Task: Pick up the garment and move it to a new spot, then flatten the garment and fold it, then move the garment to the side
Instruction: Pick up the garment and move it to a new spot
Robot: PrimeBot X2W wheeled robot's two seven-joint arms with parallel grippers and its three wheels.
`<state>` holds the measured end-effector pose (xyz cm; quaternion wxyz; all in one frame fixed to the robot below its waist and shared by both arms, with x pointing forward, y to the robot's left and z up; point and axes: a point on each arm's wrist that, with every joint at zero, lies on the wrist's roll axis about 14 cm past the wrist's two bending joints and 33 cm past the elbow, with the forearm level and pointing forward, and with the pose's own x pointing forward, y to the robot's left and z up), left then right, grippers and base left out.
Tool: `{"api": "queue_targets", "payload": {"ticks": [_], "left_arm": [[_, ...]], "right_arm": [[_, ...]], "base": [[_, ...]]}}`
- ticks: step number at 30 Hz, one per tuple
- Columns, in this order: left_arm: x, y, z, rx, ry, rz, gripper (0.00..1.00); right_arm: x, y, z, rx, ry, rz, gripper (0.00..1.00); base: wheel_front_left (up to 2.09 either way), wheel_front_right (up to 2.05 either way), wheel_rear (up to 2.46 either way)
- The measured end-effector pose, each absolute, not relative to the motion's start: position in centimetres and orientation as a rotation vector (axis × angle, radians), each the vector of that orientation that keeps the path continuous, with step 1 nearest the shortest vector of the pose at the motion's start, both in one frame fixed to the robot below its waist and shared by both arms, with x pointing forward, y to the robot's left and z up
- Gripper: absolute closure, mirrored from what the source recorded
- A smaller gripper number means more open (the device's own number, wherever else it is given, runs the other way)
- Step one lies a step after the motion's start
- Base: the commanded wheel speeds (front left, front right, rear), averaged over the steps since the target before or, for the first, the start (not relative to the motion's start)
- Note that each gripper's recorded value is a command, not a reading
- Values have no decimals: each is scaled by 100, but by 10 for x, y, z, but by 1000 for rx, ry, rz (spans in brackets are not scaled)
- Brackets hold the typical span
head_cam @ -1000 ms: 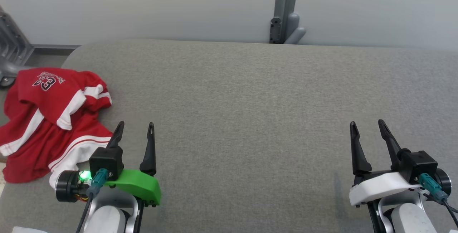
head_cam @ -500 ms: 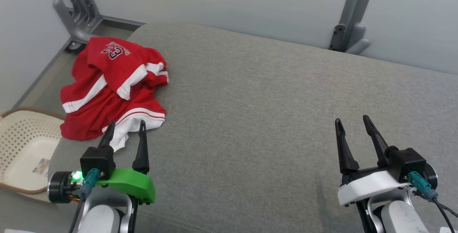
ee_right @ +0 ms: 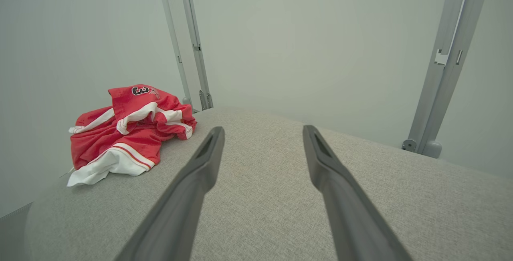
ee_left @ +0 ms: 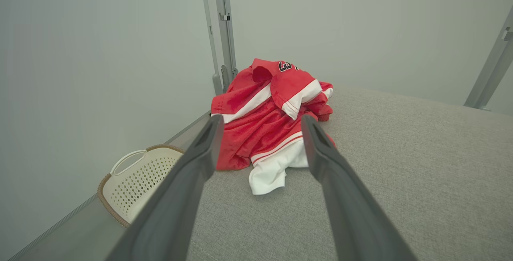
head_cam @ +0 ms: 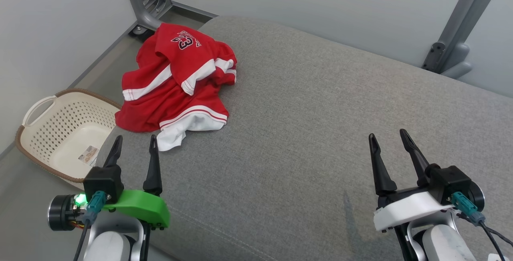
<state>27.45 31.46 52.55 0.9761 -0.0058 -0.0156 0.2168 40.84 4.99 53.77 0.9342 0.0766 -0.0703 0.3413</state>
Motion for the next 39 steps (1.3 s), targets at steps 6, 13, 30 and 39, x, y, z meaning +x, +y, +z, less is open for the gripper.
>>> {"api": "queue_targets", "payload": {"ticks": [6, 13, 30, 39], "left_arm": [[273, 317, 525, -9, -30, 449, 0], [272, 318, 528, -11, -39, 457, 0], [305, 337, 572, -15, -168, 479, 0], [382, 350, 562, -65, -100, 430, 0]], "right_arm": [[410, 55, 535, 158, -138, 710, 0], [411, 56, 535, 156, -136, 711, 0], [423, 50, 532, 135, -151, 694, 0], [462, 30, 524, 108, -158, 655, 0]], "base": [[0, 0, 0], [0, 0, 0], [0, 0, 0], [0, 0, 0]]}}
